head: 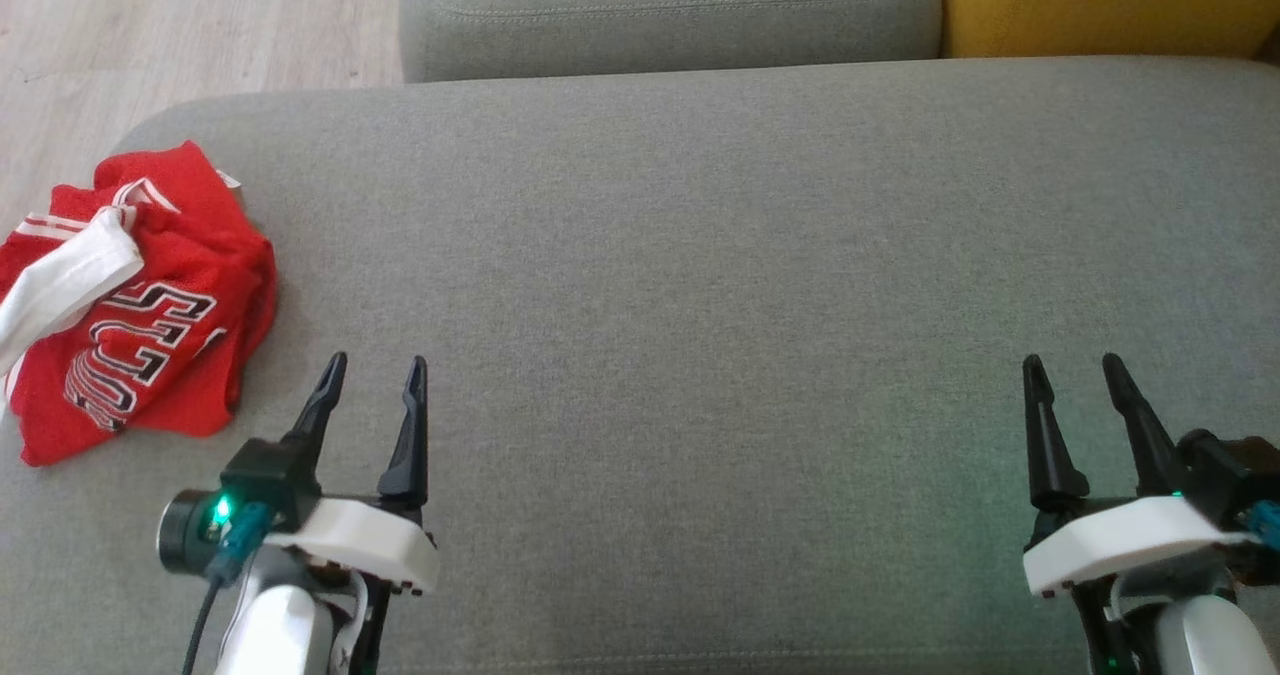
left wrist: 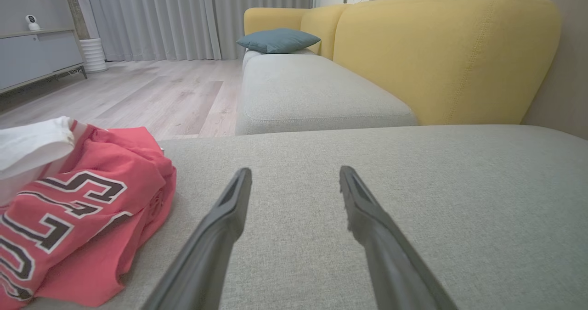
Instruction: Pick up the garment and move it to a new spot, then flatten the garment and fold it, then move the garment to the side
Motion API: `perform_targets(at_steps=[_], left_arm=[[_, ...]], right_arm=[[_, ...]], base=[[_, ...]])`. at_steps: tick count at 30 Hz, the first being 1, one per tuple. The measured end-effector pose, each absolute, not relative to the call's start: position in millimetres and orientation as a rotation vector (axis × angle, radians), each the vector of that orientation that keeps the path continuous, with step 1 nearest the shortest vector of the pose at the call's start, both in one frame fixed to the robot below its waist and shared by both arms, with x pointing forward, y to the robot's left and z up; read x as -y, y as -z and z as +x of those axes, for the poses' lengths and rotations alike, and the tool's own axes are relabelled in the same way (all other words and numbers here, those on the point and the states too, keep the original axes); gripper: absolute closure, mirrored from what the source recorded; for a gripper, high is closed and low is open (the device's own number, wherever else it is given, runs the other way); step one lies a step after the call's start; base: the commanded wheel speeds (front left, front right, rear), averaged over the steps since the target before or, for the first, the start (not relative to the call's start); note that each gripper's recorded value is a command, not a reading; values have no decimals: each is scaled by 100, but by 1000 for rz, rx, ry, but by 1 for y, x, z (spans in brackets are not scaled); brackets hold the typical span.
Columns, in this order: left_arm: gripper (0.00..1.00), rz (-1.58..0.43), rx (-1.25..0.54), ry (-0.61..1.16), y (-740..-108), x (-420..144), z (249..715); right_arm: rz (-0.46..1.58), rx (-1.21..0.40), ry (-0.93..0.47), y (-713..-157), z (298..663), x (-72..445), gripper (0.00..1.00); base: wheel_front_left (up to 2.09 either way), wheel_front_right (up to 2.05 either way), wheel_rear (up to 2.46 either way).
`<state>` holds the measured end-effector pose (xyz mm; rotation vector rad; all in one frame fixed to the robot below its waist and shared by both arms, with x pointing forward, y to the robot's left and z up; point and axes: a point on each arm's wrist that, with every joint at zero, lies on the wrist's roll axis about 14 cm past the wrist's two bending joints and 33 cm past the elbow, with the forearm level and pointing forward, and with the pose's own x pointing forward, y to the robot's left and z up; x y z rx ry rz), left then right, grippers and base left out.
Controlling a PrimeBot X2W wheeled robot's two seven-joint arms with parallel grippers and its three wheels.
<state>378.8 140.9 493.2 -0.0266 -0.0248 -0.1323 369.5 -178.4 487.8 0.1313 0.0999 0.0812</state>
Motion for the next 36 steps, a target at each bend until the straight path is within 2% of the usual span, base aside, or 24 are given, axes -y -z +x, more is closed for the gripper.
perform_targets(at_steps=[13, 30, 36], left_arm=[[0, -33, 10, 82, -489, -155, 375], [0, -20, 43, -237, -500, -255, 331], [0, -16, 43, -344, -500, -285, 308]], right_arm=[[130, -95, -122, -490, 375, 165, 0], [123, -49, -476, -514, 398, 46, 0], [127, -46, -554, -516, 401, 19, 0]], base=[[0, 0, 0], [0, 0, 0], [0, 0, 0]])
